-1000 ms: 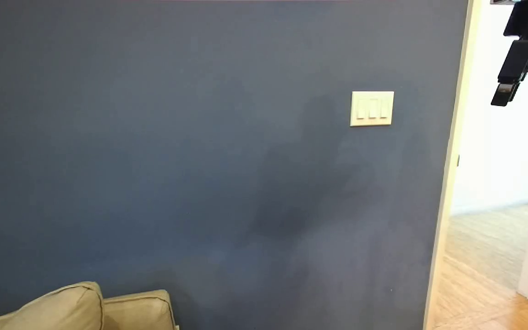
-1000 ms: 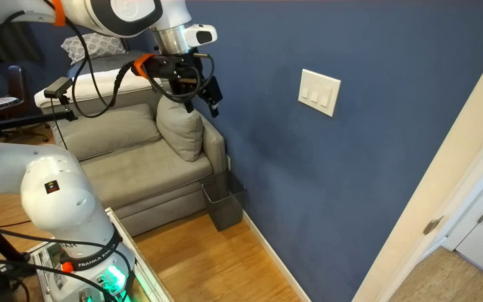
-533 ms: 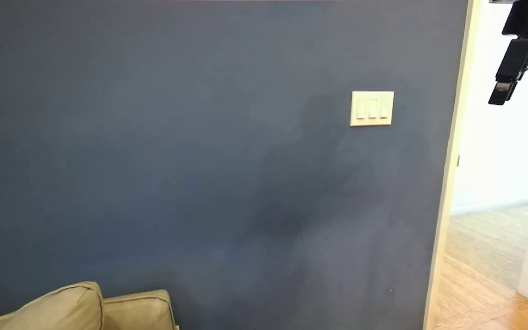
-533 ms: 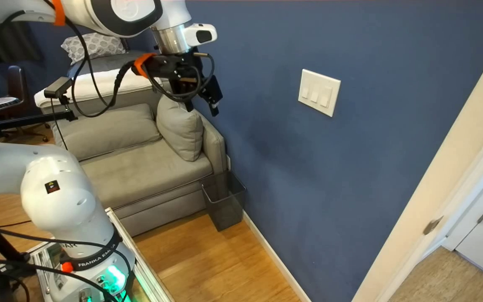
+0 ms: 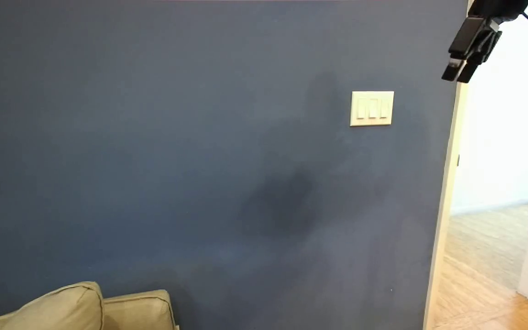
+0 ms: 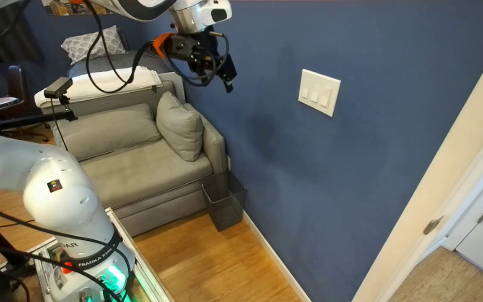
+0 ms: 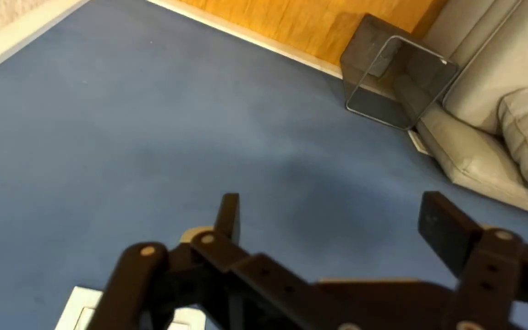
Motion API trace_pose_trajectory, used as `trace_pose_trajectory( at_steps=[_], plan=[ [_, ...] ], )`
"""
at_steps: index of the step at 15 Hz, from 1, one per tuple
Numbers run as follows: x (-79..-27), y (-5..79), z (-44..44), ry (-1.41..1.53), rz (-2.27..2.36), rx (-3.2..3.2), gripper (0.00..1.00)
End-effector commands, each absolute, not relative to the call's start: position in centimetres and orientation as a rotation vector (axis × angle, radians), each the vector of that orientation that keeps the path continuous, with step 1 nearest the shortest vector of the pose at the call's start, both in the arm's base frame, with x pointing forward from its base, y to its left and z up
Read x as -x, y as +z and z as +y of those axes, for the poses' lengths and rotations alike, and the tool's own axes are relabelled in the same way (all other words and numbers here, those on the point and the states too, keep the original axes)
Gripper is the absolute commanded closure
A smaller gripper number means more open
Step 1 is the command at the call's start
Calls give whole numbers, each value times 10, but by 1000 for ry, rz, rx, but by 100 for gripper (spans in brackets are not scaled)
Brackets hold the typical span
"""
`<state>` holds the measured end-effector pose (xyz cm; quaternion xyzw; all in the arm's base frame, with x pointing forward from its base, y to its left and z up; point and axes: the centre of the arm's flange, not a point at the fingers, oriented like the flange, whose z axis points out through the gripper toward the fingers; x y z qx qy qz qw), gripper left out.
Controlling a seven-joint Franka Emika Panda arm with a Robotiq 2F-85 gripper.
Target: Flip the switch and turn off of the light
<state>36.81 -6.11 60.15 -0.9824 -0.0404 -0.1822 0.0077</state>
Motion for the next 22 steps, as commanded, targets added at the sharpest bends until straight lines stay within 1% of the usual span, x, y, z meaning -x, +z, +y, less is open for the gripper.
trace_pose_trajectory(
  at_steps=[1, 6, 11, 12, 15, 16, 19, 22],
  plan=[
    [-404, 616, -92, -619, 12, 2980, 26],
    [-440, 617, -150, -707, 220, 2967, 64],
    [-483, 615, -191, -832, 360, 2969, 98],
    [-491, 613, -197, -849, 360, 2981, 100],
    [-515, 606, -208, -879, 368, 2997, 100],
    [-490, 602, -196, -850, 343, 3013, 99],
    [-506, 596, -202, -848, 354, 3024, 99],
    [-508, 598, -203, -855, 357, 3023, 99]
  ],
)
